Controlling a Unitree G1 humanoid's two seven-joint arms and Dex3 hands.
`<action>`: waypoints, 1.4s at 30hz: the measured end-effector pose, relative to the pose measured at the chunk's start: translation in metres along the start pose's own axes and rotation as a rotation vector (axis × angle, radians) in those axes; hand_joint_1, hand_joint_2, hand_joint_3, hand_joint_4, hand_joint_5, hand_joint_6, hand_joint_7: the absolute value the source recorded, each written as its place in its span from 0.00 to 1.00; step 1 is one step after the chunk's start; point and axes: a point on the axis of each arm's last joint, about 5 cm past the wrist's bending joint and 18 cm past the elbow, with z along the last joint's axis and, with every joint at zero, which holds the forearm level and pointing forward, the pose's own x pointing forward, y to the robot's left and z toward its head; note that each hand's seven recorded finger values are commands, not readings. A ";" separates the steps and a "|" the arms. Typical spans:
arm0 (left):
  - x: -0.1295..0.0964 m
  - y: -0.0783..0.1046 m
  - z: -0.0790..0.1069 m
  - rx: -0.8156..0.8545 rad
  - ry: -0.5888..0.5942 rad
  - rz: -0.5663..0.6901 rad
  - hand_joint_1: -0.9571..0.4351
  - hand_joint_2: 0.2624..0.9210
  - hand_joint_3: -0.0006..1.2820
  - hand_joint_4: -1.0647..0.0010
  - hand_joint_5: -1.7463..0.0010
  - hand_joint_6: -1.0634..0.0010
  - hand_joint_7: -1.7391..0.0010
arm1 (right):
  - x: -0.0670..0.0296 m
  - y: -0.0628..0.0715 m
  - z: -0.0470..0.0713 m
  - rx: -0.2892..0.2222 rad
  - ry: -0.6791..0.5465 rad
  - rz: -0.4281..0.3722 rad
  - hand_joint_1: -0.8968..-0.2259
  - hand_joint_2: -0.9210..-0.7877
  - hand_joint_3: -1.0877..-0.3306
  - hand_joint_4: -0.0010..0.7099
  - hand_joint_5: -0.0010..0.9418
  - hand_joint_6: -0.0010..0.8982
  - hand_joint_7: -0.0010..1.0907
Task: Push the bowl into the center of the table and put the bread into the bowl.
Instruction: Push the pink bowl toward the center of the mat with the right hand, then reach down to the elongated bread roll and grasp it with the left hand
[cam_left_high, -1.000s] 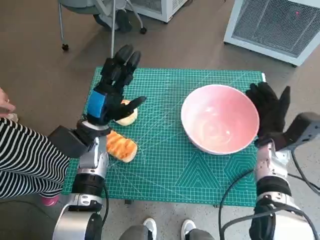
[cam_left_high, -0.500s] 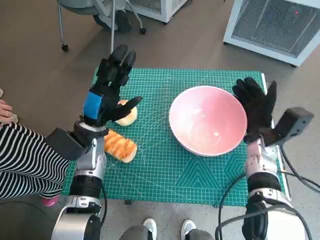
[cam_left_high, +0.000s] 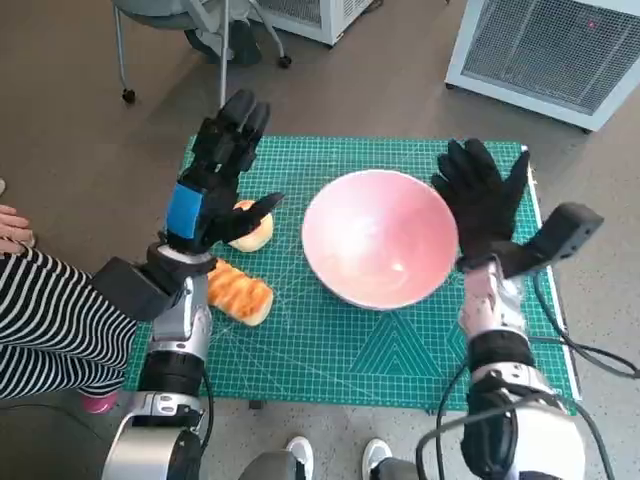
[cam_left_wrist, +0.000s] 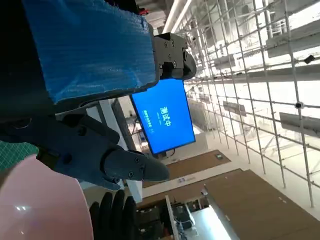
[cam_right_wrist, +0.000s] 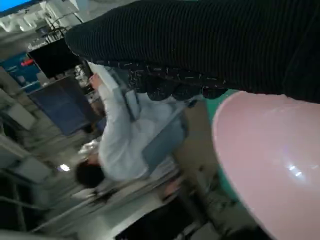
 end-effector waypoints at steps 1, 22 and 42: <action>0.000 0.000 0.000 0.000 0.001 0.000 0.34 1.00 0.14 0.84 1.00 0.92 0.81 | 0.0005 0.001 0.000 0.006 0.001 0.001 0.36 0.00 0.36 0.13 0.00 0.10 0.18; -0.004 0.000 0.001 0.007 -0.006 0.001 0.35 1.00 0.14 0.84 1.00 0.90 0.83 | 0.0045 0.002 0.027 -0.289 -0.165 0.104 0.35 0.00 0.36 0.12 0.00 0.11 0.17; 0.006 -0.016 0.003 -0.047 -0.002 -0.046 0.34 1.00 0.15 0.83 1.00 0.91 0.82 | -0.0199 0.011 0.056 -0.580 -0.553 0.416 0.27 0.00 0.47 0.19 0.01 0.16 0.21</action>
